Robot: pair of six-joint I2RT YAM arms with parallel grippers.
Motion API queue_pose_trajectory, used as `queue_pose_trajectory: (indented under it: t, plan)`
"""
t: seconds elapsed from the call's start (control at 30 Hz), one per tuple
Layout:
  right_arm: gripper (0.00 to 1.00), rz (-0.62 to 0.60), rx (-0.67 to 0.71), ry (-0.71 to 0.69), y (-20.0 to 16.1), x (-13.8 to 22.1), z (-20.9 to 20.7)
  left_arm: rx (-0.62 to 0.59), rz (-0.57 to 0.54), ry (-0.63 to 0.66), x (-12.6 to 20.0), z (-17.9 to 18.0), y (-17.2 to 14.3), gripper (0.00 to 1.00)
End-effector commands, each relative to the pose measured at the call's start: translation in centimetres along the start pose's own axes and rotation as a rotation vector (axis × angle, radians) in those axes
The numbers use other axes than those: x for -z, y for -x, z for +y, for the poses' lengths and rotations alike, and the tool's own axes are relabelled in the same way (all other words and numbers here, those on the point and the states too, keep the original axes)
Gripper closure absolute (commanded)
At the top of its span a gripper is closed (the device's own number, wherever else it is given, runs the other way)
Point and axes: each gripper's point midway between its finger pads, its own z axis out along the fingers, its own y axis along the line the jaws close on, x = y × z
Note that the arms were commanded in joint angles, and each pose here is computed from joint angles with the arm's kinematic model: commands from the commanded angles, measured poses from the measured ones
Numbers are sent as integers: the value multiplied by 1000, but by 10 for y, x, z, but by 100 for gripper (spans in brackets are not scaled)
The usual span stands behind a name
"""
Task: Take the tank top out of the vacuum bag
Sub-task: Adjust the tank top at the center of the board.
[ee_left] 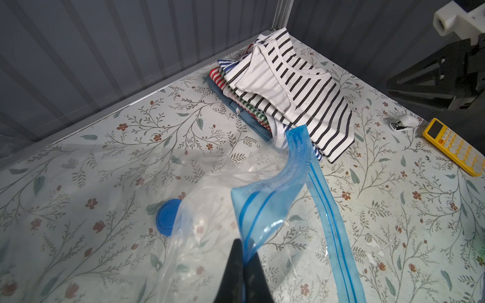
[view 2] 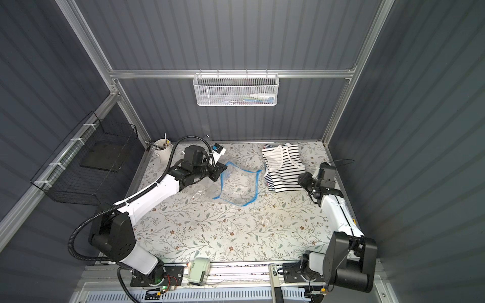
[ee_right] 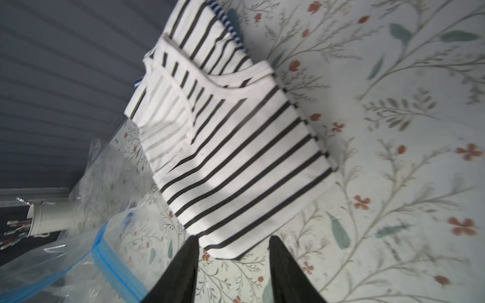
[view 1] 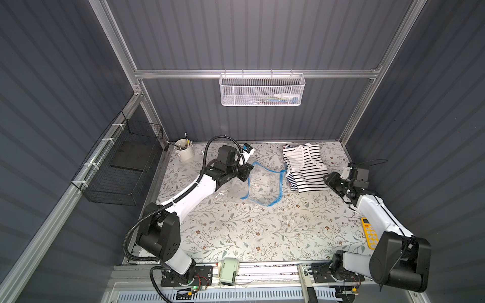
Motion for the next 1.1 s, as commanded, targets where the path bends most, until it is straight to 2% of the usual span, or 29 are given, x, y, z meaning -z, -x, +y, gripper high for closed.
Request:
queue_pose_trajectory:
  t: [0.0,0.17,0.3,0.37,0.47,0.63,0.93,1.07]
  plan:
    - [56,100,186,-107,-22,-17,9,-2,7,-22,0,-6,4,100]
    - [57,190,399,-195,-51,-44,35,-9,5,-6,2,-4,5,100]
    - [59,224,596,-343,-66,-59,43,-7,4,-14,2,-5,5,100]
    - [60,225,652,-413,-66,-64,45,-6,2,-15,2,-6,5,100]
    - [61,229,724,-447,-70,-71,52,-10,-2,-12,4,-6,7,100]
    - [65,239,740,-546,-71,-77,42,-10,-3,-11,5,-6,7,100]
    - [66,271,726,-499,-84,-83,44,-8,-3,-13,4,-6,7,100]
    - [65,248,719,-470,-86,-79,52,-7,-1,-16,3,-6,6,100]
